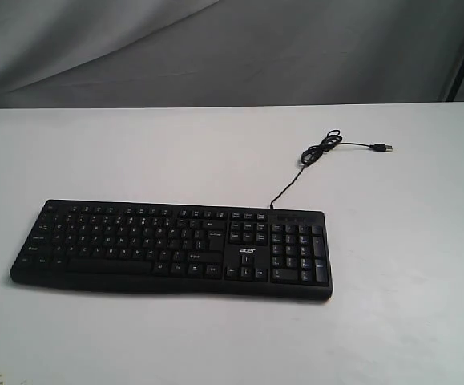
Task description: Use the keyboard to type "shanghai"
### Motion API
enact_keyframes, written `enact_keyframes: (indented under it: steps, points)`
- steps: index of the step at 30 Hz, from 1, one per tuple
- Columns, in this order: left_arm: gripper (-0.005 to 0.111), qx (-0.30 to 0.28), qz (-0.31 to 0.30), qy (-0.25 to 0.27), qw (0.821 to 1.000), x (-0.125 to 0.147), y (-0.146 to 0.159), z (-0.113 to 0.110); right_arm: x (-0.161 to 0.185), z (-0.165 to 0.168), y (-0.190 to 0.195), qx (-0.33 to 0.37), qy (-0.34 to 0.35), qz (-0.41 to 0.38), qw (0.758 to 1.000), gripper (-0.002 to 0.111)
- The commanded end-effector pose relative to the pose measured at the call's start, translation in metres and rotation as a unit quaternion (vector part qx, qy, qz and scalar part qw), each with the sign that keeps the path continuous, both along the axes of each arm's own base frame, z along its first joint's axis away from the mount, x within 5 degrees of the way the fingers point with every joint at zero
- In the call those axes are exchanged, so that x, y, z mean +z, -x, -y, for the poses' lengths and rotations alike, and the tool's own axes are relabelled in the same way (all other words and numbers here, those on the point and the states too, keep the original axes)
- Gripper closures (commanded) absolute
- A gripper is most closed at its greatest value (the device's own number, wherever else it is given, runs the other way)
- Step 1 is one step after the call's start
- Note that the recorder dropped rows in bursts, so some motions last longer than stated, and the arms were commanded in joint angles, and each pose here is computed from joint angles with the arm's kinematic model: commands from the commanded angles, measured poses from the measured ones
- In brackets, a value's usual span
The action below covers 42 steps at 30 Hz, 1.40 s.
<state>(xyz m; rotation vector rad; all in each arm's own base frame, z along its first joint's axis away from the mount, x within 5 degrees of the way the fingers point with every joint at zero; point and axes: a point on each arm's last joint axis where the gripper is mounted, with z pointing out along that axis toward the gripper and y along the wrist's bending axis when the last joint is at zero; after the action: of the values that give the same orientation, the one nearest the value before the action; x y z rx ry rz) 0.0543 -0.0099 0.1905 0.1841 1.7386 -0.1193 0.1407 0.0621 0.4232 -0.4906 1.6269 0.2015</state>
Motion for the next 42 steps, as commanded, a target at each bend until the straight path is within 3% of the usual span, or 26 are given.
enact_keyframes:
  steps: [1, 6, 12, 19, 27, 37, 42]
  points:
    - [0.107, -0.002, 0.002, 0.001, 1.000, -0.001, 0.000, 0.000, -0.050, 0.037, 0.022, -0.110, -0.048, 0.019, 0.993, 0.108]
    - [0.107, -0.002, 0.002, 0.001, 1.000, -0.001, 0.000, 0.000, -0.122, 0.055, 0.046, -0.181, -0.103, 0.038, 0.977, 0.108]
    - [0.107, -0.002, 0.002, 0.001, 1.000, -0.001, 0.000, 0.000, -0.181, 0.058, 0.061, -0.193, -0.113, 0.020, 0.974, 0.108]
    - [0.107, -0.002, 0.002, 0.001, 1.000, -0.001, 0.000, 0.000, -0.204, 0.057, 0.071, -0.187, -0.098, 0.000, 0.978, 0.108]
    - [0.107, -0.002, 0.002, 0.001, 1.000, -0.001, 0.000, 0.000, -0.210, 0.057, 0.079, -0.186, -0.153, -0.006, 0.971, 0.108]
    - [0.107, -0.002, 0.002, 0.001, 1.000, -0.001, 0.000, 0.000, -0.227, 0.056, 0.085, -0.184, -0.138, -0.021, 0.973, 0.108]
    - [0.107, -0.002, 0.002, 0.001, 1.000, -0.001, 0.000, 0.000, -0.236, 0.056, 0.086, -0.186, -0.107, -0.067, 0.974, 0.108]
